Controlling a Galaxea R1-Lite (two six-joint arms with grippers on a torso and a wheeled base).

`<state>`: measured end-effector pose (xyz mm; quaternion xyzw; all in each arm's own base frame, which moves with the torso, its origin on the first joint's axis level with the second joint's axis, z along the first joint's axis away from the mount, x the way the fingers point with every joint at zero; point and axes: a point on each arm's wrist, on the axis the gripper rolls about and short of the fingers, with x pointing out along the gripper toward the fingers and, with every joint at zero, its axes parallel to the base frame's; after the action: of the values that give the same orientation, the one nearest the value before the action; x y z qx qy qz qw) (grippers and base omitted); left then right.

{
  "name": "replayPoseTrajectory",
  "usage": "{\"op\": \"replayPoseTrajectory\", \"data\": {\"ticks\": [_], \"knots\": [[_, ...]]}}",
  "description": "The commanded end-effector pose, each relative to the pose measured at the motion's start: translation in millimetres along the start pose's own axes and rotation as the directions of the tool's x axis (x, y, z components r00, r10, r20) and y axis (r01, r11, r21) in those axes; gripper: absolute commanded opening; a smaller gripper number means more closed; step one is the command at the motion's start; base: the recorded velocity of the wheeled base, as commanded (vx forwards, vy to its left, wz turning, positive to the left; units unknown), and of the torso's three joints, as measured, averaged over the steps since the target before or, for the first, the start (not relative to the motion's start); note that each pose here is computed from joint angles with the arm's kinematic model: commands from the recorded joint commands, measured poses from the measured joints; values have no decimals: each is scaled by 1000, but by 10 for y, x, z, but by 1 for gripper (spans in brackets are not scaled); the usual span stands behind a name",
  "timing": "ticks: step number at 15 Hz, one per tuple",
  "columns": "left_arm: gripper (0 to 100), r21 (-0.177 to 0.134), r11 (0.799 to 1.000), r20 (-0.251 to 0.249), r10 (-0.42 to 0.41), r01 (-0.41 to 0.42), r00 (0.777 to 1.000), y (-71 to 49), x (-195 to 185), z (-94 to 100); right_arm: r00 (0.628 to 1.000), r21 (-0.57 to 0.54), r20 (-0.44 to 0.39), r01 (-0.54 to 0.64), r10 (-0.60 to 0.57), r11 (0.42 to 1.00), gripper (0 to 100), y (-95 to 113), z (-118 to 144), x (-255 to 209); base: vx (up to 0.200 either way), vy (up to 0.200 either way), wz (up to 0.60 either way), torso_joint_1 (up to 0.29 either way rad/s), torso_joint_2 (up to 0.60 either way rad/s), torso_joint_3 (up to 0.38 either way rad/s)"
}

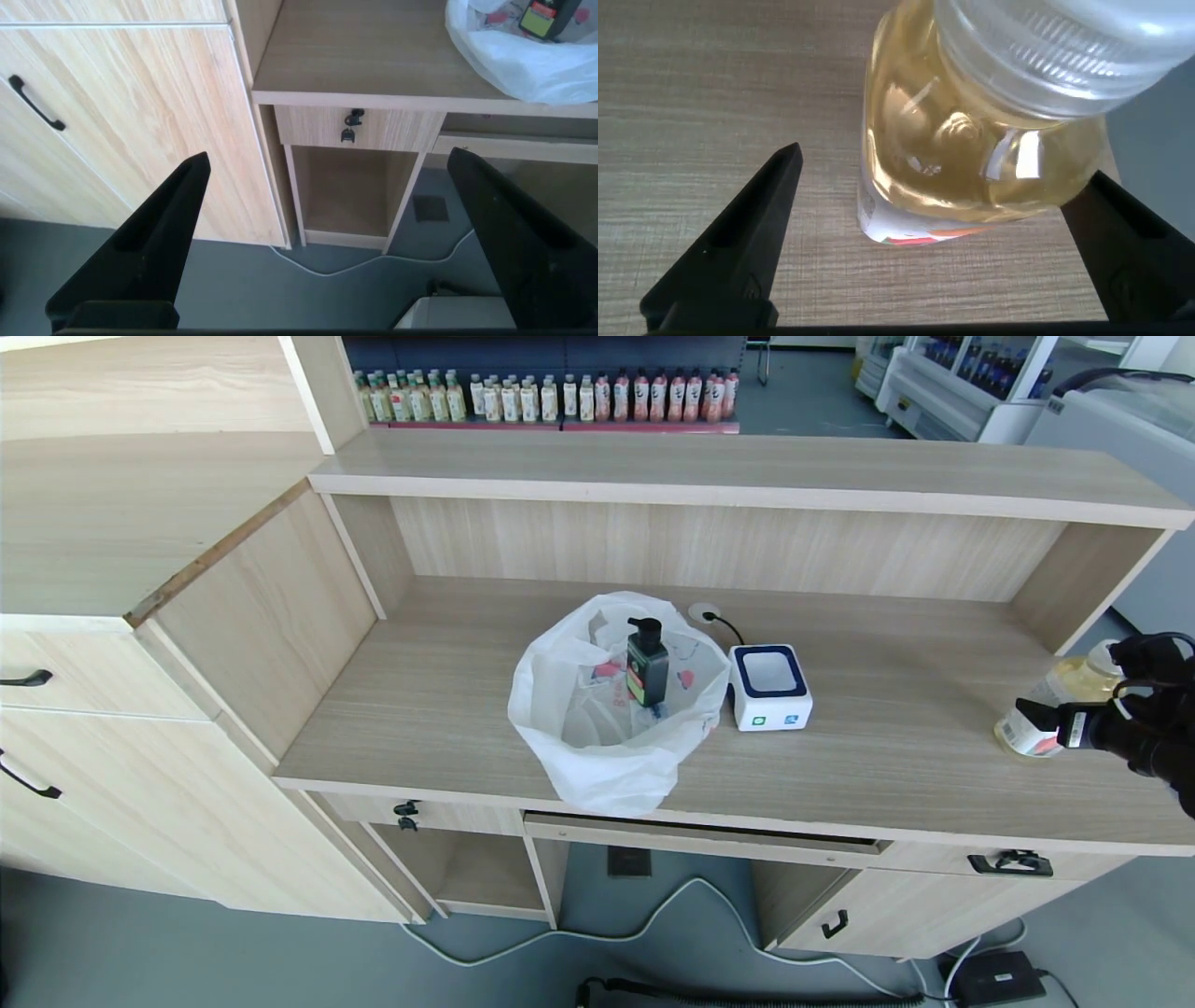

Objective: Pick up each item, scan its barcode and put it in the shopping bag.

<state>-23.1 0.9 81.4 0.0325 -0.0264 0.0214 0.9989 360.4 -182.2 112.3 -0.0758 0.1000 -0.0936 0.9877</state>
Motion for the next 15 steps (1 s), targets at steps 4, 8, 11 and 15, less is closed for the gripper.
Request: {"op": "replayPoseTrajectory", "data": {"ticks": [4,8,11,15], "knots": [[100,0,1000,1,0,0,1000,0,0,0,1000,3,-1,-14,14,1000,100,49,-75,121,0,0,0,0,0,0],[100,0,1000,1,0,0,1000,0,0,0,999,22,23,-24,24,999,100,81,-36,222,0,0,0,0,0,0],[100,0,1000,1,0,0,1000,0,0,0,999,28,27,-36,35,999,100,126,-43,270,0,0,0,0,0,0],[100,0,1000,1,0,0,1000,0,0,0,998,26,50,-33,32,999,100,136,-58,295,0,0,0,0,0,0]]}}
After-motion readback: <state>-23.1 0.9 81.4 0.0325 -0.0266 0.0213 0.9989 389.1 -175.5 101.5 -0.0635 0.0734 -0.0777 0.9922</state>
